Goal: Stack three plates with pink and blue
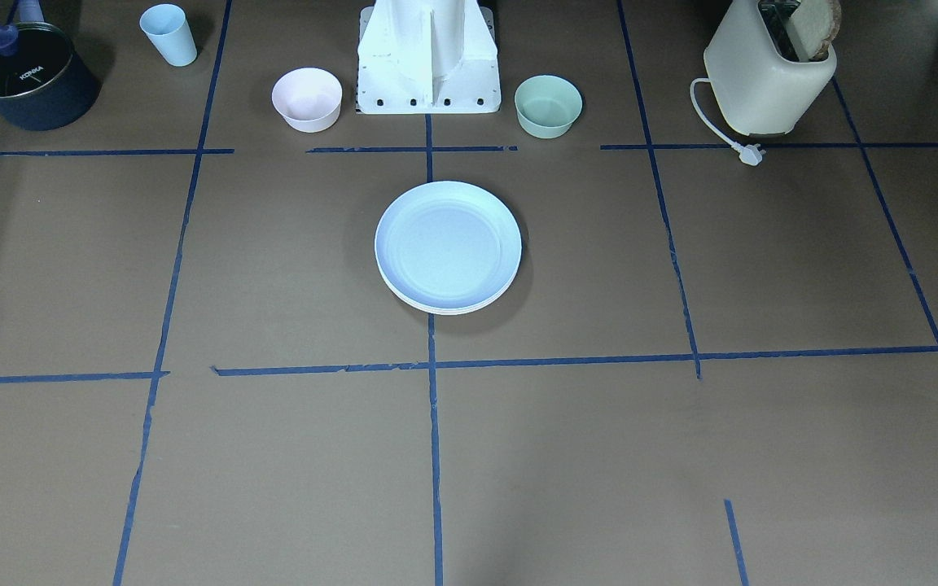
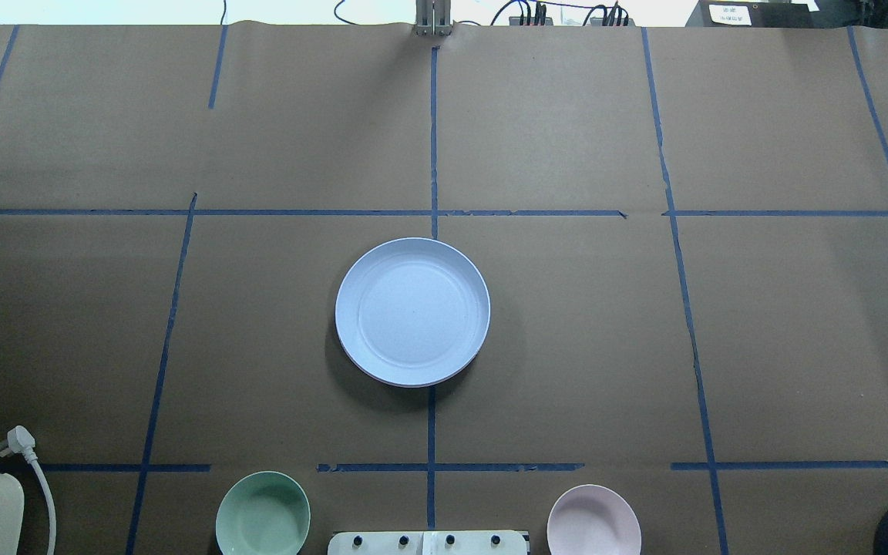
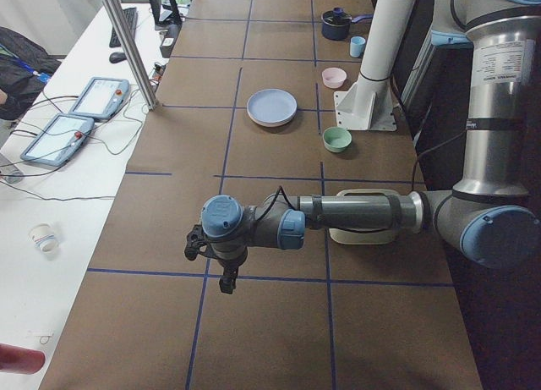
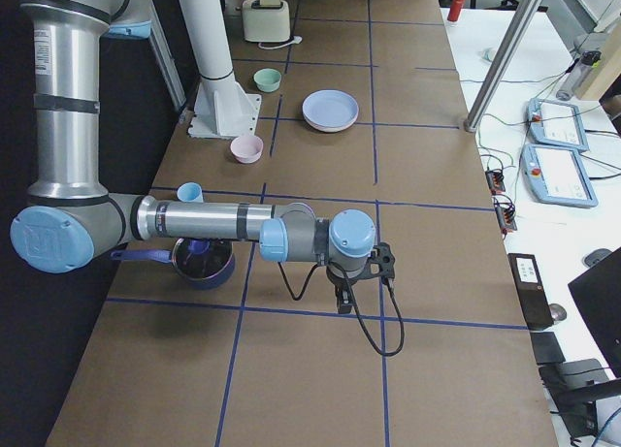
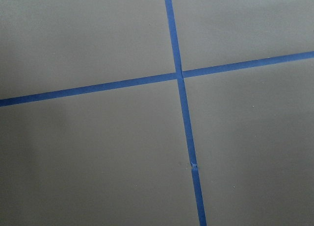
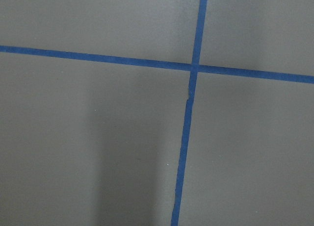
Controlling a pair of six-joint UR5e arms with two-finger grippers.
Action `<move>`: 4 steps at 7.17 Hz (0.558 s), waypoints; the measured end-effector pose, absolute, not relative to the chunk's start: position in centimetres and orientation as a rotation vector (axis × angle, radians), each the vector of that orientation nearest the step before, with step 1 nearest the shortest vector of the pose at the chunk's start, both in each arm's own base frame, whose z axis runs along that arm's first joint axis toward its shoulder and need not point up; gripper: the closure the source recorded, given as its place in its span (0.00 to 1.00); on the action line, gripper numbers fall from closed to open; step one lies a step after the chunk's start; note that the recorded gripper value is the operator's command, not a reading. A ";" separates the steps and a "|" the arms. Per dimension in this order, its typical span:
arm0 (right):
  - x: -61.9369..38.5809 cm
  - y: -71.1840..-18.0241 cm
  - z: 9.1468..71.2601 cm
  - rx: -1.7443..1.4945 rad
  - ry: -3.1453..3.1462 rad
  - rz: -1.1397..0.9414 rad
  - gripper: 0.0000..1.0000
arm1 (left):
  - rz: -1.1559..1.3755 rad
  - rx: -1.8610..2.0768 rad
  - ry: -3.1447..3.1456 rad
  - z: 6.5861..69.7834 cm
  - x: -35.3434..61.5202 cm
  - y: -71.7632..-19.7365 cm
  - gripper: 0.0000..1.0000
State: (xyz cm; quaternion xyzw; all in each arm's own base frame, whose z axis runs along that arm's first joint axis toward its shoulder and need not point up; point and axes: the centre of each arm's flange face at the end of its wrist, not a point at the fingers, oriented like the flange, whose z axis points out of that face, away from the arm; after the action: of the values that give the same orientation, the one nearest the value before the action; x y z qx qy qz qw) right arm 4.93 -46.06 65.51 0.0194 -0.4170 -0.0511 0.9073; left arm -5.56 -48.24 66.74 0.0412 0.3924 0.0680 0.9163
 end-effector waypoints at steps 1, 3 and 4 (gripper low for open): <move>5.2 -45.8 66.5 0.034 -0.860 -0.100 0.00 | 0.140 0.084 0.808 66.8 -5.6 -48.2 0.00; 6.1 -45.6 67.1 0.064 -0.855 -0.092 0.00 | 0.139 0.082 0.808 66.9 -5.6 -48.2 0.00; 6.4 -45.8 66.8 0.077 -0.854 -0.088 0.00 | 0.138 0.082 0.808 66.9 -5.6 -48.2 0.00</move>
State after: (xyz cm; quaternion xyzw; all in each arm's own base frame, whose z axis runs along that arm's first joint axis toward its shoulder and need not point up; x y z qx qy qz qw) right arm 6.39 -45.80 66.80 0.0374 -0.4139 -0.0426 0.9086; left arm -5.57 -48.22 66.93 0.0399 0.3926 0.0673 0.9164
